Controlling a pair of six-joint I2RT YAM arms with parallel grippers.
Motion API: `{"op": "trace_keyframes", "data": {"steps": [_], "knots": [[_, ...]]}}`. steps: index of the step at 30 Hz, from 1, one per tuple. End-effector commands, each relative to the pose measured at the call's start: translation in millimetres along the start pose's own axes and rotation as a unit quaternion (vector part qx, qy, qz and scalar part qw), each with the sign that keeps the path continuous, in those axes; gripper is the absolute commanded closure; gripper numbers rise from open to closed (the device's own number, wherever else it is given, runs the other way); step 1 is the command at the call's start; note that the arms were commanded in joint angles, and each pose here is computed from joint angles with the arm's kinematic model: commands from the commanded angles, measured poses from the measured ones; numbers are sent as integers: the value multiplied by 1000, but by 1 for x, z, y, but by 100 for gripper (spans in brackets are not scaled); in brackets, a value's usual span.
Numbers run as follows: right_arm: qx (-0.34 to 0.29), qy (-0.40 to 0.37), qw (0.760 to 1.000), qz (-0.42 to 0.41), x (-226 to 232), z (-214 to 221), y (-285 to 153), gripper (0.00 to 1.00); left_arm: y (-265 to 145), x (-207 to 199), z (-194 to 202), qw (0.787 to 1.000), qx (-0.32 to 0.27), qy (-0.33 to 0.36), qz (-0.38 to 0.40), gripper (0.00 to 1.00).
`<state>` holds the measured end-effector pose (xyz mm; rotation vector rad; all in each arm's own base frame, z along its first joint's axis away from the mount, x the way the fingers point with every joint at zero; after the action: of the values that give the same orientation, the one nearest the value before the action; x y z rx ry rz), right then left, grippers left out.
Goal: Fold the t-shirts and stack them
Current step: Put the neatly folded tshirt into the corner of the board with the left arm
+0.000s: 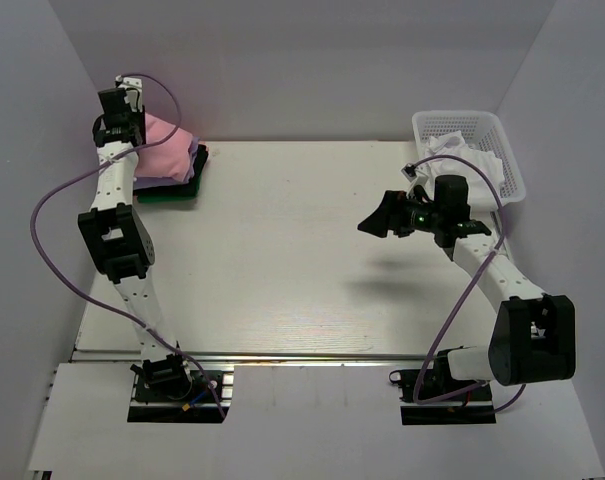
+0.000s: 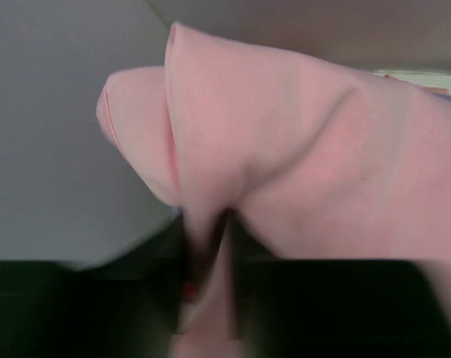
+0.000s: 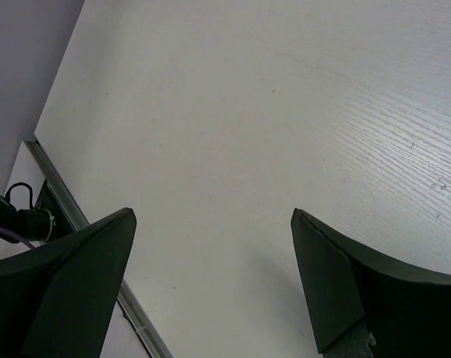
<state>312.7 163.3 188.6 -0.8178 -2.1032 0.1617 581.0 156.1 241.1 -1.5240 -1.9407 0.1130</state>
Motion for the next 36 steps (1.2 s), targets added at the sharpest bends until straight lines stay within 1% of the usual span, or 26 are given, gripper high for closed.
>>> {"op": "trace_keyframes", "data": {"steps": [1, 2, 3, 8, 10, 13, 14, 16, 17, 19, 20, 21, 22, 23, 24, 25, 26, 27, 28, 30, 32, 33, 35, 36], "knots": [[-25, -22, 999, -17, 11, -23, 1, 10, -2, 24, -9, 998, -4, -23, -65, 40], [-25, -19, 999, -16, 9, -24, 1, 10, -7, 31, -11, 996, 1, -24, -82, 1], [-23, -17, 999, -18, 10, -23, 2, 10, -4, 32, -6, 996, 9, -28, -90, 0], [-15, -6, 999, -29, 13, -22, 4, 10, -11, 38, -11, 994, 7, -39, -101, 0], [-24, -14, 999, -41, 17, -26, 5, 10, -15, 40, -15, 994, 2, -40, -104, 0], [-30, -16, 999, -36, 16, -27, 4, 10, -18, 30, -20, 996, -10, -38, -81, 0], [-28, -13, 999, -36, 16, -24, 3, 10, -16, 16, -22, 998, -17, -40, -54, 0], [-29, -14, 999, -37, 17, -23, 3, 10, -15, 7, -21, 999, -16, -41, -27, 0], [-28, -12, 999, -37, 16, -21, 3, 10, -14, -9, -21, 999, -20, -37, 6, 0], [-30, -7, 999, -41, 17, -21, 3, 10, -19, -25, -17, 997, -16, -44, 55, 0], [-27, -5, 999, -41, 16, -17, 3, 10, -20, -42, -17, 993, -22, -53, 100, 3], [-29, -7, 999, -42, 17, -18, 3, 10, -28, -47, -17, 991, -23, -59, 120, 14], [-27, -3, 999, -42, 16, -15, 3, 10, -33, -57, -18, 986, -28, -68, 149, 23], [-27, -1, 999, -42, 15, -15, 3, 10, -37, -63, -18, 983, -32, -76, 164, 35], [-29, -3, 999, -42, 15, -15, 3, 10, -38, -77, -2, 978, -19, -86, 188, 43], [-27, -1, 999, -43, 14, -14, 3, 10, -42, -84, -10, 972, -48, -86, 213, 55], [-26, 0, 999, -44, 14, -13, 3, 10, -51, -85, -15, 969, -62, -90, 221, 60], [-24, 2, 999, -44, 13, -11, 3, 10, -50, -95, -2, 966, -51, -97, 234, 64], [-23, 1, 999, -45, 15, -10, 3, 10, -48, -97, 2, 966, -49, -97, 235, 73], [-22, 2, 999, -42, 13, -9, 3, 10, -48, -104, 8, 962, -41, -105, 247, 82], [-21, -1, 999, -40, 12, -8, 3, 10, -48, -113, 10, 955, -41, -111, 272, 87], [-23, -1, 999, -41, 12, -10, 3, 10, -49, -115, 10, 953, -43, -111, 278, 89], [-19, -4, 999, -43, 12, -11, 4, 10, -41, -122, 22, 951, -26, -118, 283, 90], [-18, -2, 999, -44, 12, -10, 4, 10, -40, -120, 23, 954, -23, -118, 276, 90]]}}
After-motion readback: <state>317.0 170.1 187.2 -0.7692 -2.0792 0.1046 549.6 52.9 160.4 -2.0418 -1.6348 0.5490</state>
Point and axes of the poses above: each gripper's point midway between its finger pads, its own y axis out along the fingers, its own x axis along the line the jaws close on, z = x × y, the point moved 2 cm from there along -y, back along the fingers, and after that the axes turned 8 degrees about y, right-handed, at the moved point
